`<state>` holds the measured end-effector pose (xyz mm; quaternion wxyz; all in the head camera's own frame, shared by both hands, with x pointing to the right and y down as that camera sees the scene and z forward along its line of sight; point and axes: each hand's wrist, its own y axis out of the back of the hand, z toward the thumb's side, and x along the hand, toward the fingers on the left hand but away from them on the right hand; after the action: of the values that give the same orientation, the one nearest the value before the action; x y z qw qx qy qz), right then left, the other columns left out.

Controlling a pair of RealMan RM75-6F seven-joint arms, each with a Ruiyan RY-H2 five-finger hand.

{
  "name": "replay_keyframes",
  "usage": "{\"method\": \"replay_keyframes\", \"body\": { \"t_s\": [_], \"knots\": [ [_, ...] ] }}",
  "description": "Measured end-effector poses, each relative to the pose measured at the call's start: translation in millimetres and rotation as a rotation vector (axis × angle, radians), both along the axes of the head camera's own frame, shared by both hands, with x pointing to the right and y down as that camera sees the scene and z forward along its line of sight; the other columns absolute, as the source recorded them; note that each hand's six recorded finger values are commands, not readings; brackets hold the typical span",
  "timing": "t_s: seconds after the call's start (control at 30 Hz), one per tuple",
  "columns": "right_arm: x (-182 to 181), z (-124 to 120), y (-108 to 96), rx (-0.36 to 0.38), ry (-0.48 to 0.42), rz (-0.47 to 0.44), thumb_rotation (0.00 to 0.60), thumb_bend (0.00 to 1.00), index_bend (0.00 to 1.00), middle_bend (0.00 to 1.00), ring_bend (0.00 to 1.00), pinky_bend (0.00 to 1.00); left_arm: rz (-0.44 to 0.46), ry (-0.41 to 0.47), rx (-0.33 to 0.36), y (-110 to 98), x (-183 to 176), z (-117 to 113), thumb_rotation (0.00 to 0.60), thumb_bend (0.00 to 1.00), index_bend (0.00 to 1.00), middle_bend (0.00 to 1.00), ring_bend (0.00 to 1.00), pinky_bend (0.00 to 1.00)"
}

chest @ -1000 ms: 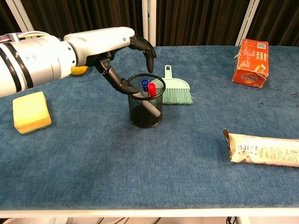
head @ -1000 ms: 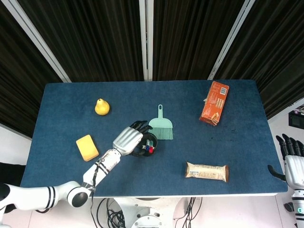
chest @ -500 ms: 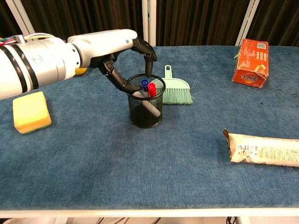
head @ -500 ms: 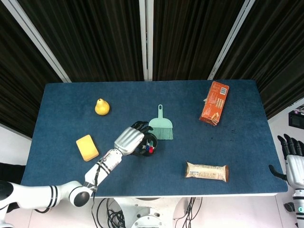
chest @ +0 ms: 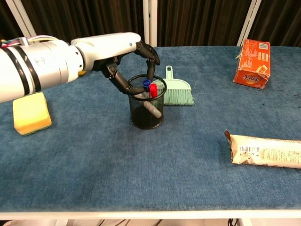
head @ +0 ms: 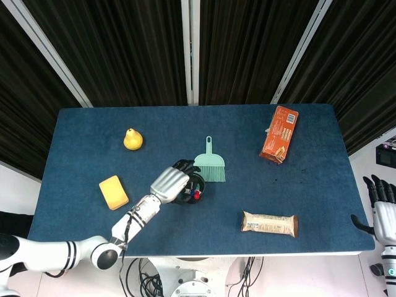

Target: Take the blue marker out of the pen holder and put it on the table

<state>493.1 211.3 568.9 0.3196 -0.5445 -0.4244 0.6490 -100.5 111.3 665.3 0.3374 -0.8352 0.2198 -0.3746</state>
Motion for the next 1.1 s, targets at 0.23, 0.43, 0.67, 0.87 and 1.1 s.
{"method": "replay_keyframes", "body": {
  "t_s": [0.23,0.43,0.67,0.87,1.1],
  "knots": [
    [0.1,0.2,0.0,-0.004,0.0,0.001,0.6,0.18,0.0,0.0,0.0,0.0,-0.006,0.004,-0.005,-0.7,-0.2,-0.3,0.6,0.35,0.53,0.19,0.07,0.11],
    [-0.1,1.0,-0.1,-0.006,-0.001,0.0,0.6,0.18,0.0,0.0,0.0,0.0,-0.011,0.014,-0.008,-0.9,0.0,-3.2,0.6,0.37,0.59,0.19,0.07,0.11],
    [-0.2,-2.3,0.4,0.0,0.0,-0.001,0.6,0.18,0.0,0.0,0.0,0.0,-0.043,0.052,-0.01,-8.3,-3.5,-16.0,0.6,0.37,0.6,0.19,0.07,0.11],
    [-2.2,-3.8,-0.6,0.005,-0.002,-0.004,0.6,0.18,0.0,0.0,0.0,0.0,-0.072,0.098,-0.014,-15.3,-9.8,-37.8,0.6,0.37,0.6,0.2,0.07,0.11],
    [-3.7,-5.2,-1.0,0.009,0.002,-0.004,0.6,0.18,0.0,0.0,0.0,0.0,-0.118,0.155,0.038,-30.1,-26.7,-81.1,0.6,0.37,0.61,0.21,0.07,0.11]
  ]
}}
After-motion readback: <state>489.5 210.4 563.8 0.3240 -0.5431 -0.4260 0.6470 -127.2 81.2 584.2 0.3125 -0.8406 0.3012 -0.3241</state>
